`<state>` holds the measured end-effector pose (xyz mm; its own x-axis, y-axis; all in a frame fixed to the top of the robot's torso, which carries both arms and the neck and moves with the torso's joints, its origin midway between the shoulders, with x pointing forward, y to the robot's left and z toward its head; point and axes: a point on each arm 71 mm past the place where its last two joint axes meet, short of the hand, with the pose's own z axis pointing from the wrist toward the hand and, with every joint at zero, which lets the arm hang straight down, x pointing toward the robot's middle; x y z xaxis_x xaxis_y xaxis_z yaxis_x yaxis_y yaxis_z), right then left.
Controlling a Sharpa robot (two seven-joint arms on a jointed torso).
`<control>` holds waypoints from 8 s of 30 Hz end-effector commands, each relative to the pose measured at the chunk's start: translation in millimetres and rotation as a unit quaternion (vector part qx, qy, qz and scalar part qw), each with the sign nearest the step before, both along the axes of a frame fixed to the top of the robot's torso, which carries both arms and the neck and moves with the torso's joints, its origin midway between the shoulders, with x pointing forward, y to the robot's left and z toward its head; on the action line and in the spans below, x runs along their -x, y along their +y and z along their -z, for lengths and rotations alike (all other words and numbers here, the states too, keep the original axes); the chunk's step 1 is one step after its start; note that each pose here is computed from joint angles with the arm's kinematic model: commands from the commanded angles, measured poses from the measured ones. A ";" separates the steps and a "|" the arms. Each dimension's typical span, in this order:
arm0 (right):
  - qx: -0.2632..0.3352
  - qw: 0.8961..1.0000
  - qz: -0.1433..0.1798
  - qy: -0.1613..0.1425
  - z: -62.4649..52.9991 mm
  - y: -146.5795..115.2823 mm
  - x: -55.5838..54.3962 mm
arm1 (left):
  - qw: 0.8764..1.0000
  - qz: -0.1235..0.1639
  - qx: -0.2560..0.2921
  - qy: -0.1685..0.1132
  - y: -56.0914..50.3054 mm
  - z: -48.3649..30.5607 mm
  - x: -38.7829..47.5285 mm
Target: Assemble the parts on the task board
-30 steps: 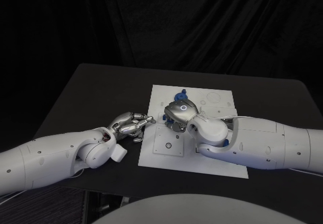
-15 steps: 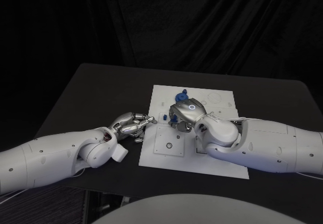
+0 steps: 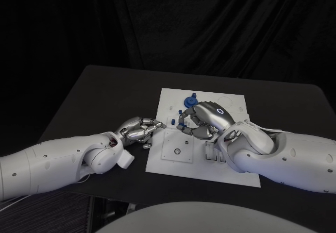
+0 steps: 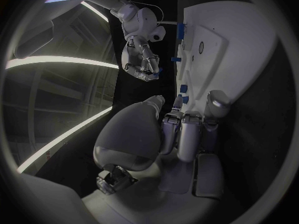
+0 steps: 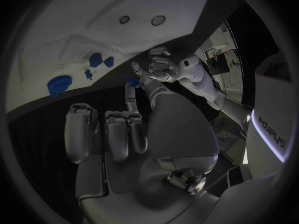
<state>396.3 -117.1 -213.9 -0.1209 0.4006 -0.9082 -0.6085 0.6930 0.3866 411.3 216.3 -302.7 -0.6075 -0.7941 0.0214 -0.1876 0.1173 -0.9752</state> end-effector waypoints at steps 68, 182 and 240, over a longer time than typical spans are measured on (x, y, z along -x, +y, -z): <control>-0.230 0.953 -0.109 0.166 -16.1 -12.2 26.3 | 0.931 0.198 0.285 0.110 -59.9 -17.3 40.1; -0.396 0.682 0.059 0.613 29.1 -27.9 31.7 | 0.967 0.129 0.186 0.113 -52.5 3.6 20.5; -0.376 0.665 0.036 0.644 31.6 -22.5 34.3 | 0.954 0.165 0.219 0.119 -56.2 0.5 23.2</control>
<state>364.6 -141.5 -244.5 -0.5456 0.7511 0.3718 0.5653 0.0023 0.8249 388.1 161.6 -303.9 -0.7643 -0.4380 0.4732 -0.4397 -0.1828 -0.8794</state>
